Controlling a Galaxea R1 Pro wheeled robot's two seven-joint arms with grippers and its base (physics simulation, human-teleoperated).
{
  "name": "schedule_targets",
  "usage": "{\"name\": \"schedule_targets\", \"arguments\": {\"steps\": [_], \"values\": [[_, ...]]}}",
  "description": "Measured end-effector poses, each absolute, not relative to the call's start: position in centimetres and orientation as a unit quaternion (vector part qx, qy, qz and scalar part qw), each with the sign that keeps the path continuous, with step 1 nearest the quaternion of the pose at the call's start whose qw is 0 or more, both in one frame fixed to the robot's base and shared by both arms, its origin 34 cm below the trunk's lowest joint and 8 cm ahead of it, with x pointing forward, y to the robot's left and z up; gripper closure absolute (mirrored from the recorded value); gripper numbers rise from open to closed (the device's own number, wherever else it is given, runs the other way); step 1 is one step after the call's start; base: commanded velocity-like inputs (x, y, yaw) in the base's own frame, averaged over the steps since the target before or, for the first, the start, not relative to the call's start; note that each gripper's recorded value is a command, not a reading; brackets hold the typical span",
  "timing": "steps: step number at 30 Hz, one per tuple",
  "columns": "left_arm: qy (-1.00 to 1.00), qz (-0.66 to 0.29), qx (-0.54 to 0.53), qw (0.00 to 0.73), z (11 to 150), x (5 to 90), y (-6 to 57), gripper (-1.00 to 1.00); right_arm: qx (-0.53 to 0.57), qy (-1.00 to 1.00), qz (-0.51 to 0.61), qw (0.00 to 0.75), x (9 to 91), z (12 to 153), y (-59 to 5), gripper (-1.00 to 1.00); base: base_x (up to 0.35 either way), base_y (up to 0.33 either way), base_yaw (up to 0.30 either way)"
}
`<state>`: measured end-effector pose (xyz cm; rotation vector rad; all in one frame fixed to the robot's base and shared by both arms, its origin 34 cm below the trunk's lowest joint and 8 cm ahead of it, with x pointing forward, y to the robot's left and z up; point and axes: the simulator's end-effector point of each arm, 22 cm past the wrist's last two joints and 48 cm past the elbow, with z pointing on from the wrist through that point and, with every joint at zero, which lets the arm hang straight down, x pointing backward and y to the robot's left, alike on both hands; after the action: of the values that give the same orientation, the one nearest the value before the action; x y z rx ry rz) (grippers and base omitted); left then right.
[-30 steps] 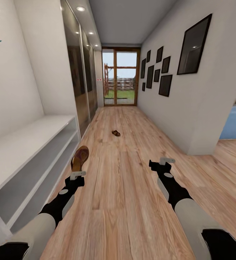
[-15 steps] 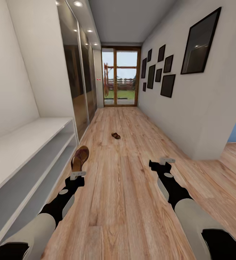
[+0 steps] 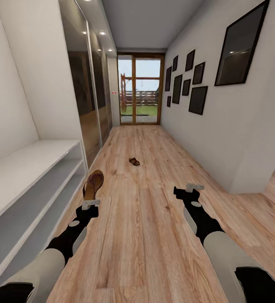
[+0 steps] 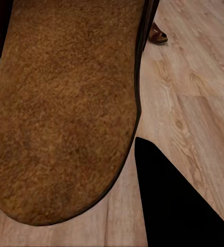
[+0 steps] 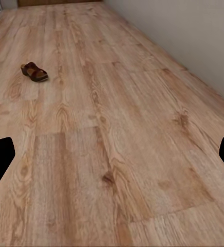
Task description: Pick up the two gym shoes and the two sandals from the corridor floor and place them onto the hallstand (shoe rack) in the corridor, making sure they are on the rack and not on the floor. Arrange them so the two gym shoes are next to each other and the two sandals are next to each other.
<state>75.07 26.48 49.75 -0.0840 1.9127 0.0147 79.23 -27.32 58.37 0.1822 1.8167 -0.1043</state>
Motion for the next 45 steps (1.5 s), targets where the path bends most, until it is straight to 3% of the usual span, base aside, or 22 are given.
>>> {"name": "schedule_targets", "arguments": {"steps": [45], "values": [[0.809, 0.002, -0.035, 0.587, 51.7, 75.0, 25.9, 1.0, 0.081, 0.777, -0.045, 0.623, 79.0, 60.7, -27.4, -1.0, 0.348, -0.091, -0.016]]}}
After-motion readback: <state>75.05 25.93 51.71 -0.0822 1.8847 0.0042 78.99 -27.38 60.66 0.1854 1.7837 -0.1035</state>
